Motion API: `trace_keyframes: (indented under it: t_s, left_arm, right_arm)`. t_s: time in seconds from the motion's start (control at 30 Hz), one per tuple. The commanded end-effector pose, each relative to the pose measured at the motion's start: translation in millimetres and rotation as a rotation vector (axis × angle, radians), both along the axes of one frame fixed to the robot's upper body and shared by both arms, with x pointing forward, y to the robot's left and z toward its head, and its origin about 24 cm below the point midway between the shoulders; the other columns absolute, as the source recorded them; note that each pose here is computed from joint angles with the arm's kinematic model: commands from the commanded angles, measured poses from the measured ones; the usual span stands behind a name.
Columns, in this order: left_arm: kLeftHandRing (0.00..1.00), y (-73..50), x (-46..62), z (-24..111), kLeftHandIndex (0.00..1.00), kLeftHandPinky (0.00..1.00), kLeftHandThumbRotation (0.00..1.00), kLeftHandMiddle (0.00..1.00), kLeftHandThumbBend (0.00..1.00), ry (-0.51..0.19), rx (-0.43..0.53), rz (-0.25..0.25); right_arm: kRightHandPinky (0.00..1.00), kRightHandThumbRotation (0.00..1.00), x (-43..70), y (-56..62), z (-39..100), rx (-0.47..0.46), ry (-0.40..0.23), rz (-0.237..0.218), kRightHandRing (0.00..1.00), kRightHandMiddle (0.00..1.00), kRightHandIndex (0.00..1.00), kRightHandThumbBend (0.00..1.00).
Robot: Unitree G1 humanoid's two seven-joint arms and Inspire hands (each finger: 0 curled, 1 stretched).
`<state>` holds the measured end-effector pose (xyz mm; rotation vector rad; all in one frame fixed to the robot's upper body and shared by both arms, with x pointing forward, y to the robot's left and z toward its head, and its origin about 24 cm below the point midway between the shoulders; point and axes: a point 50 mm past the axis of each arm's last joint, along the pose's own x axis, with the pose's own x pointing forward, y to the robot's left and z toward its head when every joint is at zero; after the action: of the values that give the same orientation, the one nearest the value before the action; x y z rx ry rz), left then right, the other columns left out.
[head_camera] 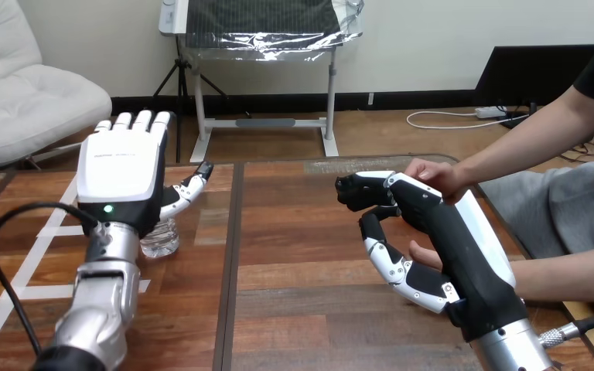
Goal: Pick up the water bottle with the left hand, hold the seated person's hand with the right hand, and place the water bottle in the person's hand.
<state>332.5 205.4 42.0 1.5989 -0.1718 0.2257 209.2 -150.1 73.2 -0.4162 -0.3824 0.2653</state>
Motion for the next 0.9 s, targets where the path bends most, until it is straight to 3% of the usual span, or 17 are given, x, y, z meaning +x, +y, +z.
trace_keyframes:
  t_s: [0.0, 0.13, 0.37, 0.87]
  left_arm:
    - [0.9, -1.6, 24.8, 29.4, 0.88, 0.86, 1.0, 0.9, 0.44, -0.051, 0.013, -0.004]
    - [0.9, -0.7, 30.0, 27.6, 0.89, 0.87, 1.0, 0.91, 0.45, 0.01, 0.0, 0.022]
    - [0.9, -0.5, 32.9, 25.4, 0.89, 0.88, 1.0, 0.91, 0.46, 0.058, -0.011, 0.027]
    - [0.89, 0.0, 29.4, 10.1, 0.9, 0.87, 1.0, 0.91, 0.49, 0.12, -0.037, 0.034]
  right_arm:
    - [0.63, 0.0, 10.5, 4.6, 17.5, 0.016, -0.081, 0.024, 0.69, 0.7, 0.7, 0.15]
    - [0.63, 0.0, 10.2, 4.4, 17.3, 0.012, -0.085, 0.025, 0.69, 0.7, 0.7, 0.15]
    - [0.62, 0.0, 10.3, 4.2, 16.7, 0.011, -0.086, 0.026, 0.69, 0.7, 0.7, 0.15]
    - [0.62, 0.0, 10.2, 3.7, 16.7, 0.0, -0.084, 0.028, 0.69, 0.7, 0.7, 0.15]
